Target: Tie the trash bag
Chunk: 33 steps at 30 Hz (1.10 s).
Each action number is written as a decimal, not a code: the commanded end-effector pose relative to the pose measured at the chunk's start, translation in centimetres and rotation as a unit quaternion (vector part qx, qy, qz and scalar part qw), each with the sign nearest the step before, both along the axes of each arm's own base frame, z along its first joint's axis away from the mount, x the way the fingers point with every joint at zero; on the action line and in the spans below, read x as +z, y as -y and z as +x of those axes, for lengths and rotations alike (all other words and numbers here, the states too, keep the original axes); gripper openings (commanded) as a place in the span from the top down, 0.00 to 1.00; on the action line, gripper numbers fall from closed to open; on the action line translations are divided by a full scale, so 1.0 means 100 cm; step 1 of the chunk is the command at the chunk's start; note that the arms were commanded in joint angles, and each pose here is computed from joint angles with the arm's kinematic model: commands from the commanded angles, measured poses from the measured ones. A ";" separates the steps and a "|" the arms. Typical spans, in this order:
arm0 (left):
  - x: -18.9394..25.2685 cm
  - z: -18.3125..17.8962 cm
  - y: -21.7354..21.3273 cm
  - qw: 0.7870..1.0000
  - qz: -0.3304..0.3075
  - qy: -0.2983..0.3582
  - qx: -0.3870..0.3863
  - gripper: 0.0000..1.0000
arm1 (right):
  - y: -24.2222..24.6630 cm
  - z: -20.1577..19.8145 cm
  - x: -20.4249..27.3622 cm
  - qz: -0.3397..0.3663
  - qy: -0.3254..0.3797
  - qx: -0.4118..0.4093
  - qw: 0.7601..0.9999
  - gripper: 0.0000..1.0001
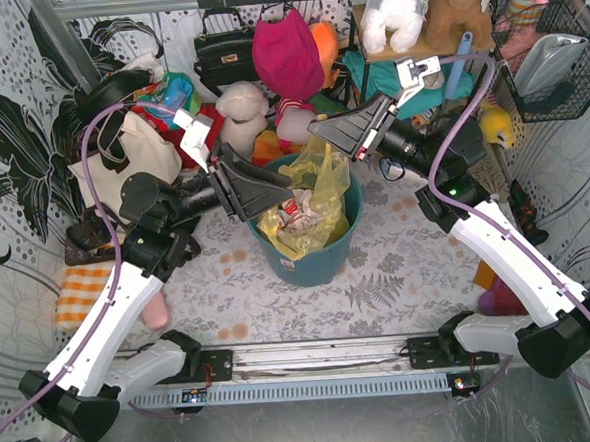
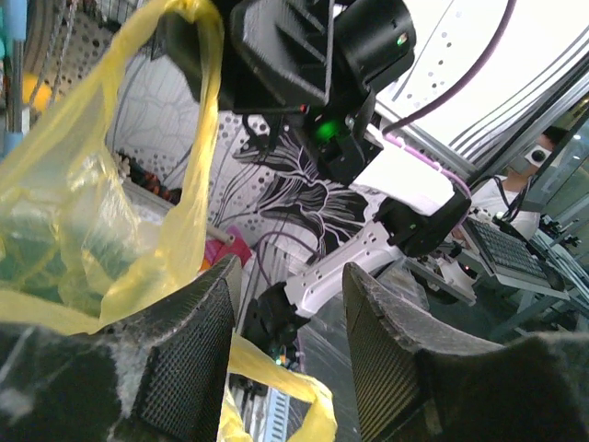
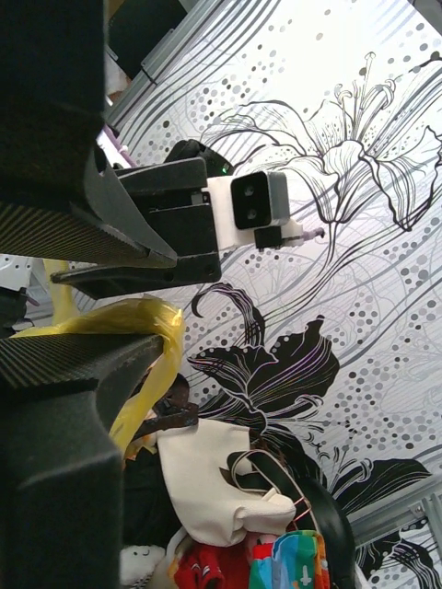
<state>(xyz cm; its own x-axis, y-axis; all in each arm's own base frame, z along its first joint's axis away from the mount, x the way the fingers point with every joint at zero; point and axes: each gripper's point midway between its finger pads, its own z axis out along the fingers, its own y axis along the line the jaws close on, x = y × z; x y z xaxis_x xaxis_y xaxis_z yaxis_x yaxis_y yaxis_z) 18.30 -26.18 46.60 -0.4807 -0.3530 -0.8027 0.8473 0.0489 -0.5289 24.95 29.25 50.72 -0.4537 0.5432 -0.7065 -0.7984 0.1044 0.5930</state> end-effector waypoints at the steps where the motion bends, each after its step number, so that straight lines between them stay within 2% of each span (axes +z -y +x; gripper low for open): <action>1: -0.017 -0.006 -0.003 1.000 0.022 0.000 0.007 0.43 | 0.004 -0.011 0.012 0.011 0.031 0.005 0.999 0.68; 8: -0.010 -0.005 -0.034 0.988 0.081 0.029 0.124 0.40 | 0.006 -0.010 -0.005 0.002 0.009 -0.003 1.000 0.67; 11: -0.008 -0.015 -0.045 0.985 0.098 0.036 0.138 0.37 | 0.007 -0.010 -0.011 -0.002 0.002 -0.006 1.000 0.68; 18: -0.046 -0.042 -0.043 0.989 0.124 -0.011 0.082 0.28 | 0.009 -0.010 -0.016 -0.002 -0.004 -0.012 1.000 0.66; 23: -0.074 -0.044 -0.038 0.989 0.128 -0.039 0.058 0.24 | 0.008 -0.010 -0.017 -0.003 -0.006 -0.011 1.000 0.64; 29: -0.082 -0.045 -0.028 0.993 0.111 -0.029 0.021 0.23 | 0.007 -0.010 -0.018 -0.004 -0.010 -0.007 1.000 0.64; 33: -0.075 -0.043 -0.035 0.991 0.126 -0.012 0.047 0.23 | 0.008 -0.011 -0.019 -0.007 -0.011 -0.008 1.000 0.64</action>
<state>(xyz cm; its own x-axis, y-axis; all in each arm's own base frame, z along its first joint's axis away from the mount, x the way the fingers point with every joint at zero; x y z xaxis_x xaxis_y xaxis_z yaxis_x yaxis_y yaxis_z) 14.84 -23.15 35.91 -0.5857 -0.1637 -0.7938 0.7424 0.2846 -0.6065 24.64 28.83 48.04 -0.4869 0.5293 -0.6949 -0.7621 0.1313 0.6340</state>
